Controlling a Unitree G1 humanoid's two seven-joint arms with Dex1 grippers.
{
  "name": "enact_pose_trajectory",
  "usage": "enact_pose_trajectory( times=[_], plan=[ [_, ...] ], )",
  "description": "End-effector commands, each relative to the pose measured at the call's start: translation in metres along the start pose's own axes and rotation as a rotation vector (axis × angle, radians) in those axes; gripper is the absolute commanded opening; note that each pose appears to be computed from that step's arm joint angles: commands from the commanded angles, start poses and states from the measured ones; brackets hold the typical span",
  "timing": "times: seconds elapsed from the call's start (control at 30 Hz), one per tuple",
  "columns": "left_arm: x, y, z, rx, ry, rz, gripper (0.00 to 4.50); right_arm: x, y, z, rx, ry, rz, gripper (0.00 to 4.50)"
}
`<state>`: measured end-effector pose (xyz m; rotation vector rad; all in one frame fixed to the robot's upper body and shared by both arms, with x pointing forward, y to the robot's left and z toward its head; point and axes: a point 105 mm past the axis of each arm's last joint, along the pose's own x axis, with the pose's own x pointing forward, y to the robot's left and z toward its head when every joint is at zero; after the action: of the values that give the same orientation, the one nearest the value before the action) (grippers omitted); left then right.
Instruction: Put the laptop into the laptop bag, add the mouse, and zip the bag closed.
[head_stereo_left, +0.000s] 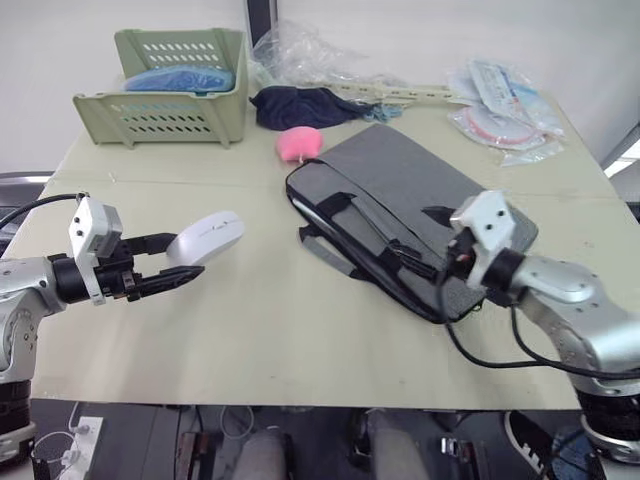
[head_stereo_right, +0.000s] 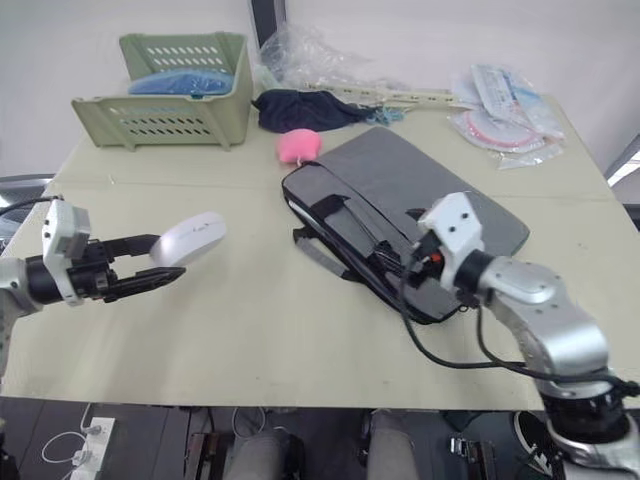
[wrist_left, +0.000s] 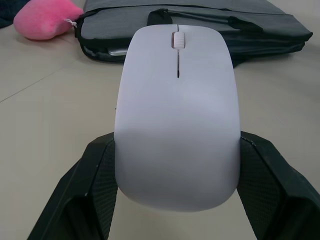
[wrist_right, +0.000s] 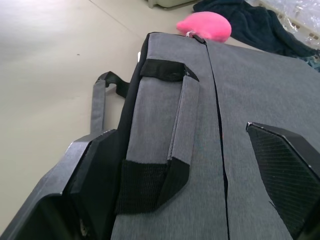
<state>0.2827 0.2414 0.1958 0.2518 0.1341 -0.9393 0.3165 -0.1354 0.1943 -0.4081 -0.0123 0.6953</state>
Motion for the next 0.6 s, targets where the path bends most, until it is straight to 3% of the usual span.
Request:
enact_pose_trajectory(
  times=[0.03, 0.33, 0.4, 0.43, 0.47, 0.6],
  plan=[
    [0.003, -0.008, 0.012, 0.025, -0.037, -0.008, 2.78, 0.013, 0.005, 0.003, -0.050, -0.011, -0.021, 4.50],
    [0.009, -0.019, 0.010, 0.025, -0.031, -0.041, 2.78, 0.042, 0.027, -0.013, -0.058, 0.038, -0.011, 4.50],
    [0.010, -0.019, 0.010, 0.024, -0.033, -0.045, 2.78, 0.043, 0.023, -0.016, -0.071, 0.049, -0.036, 3.96],
    [0.010, -0.019, 0.010, 0.024, -0.034, -0.046, 2.78, 0.043, 0.022, -0.017, -0.075, 0.052, -0.037, 3.92],
    [0.011, -0.020, 0.010, 0.023, -0.036, -0.047, 2.78, 0.042, 0.021, -0.017, -0.098, 0.056, -0.039, 3.37],
    [0.014, -0.022, 0.010, 0.021, -0.041, -0.059, 2.78, 0.040, 0.019, -0.020, -0.120, 0.068, -0.031, 3.37]
  ],
)
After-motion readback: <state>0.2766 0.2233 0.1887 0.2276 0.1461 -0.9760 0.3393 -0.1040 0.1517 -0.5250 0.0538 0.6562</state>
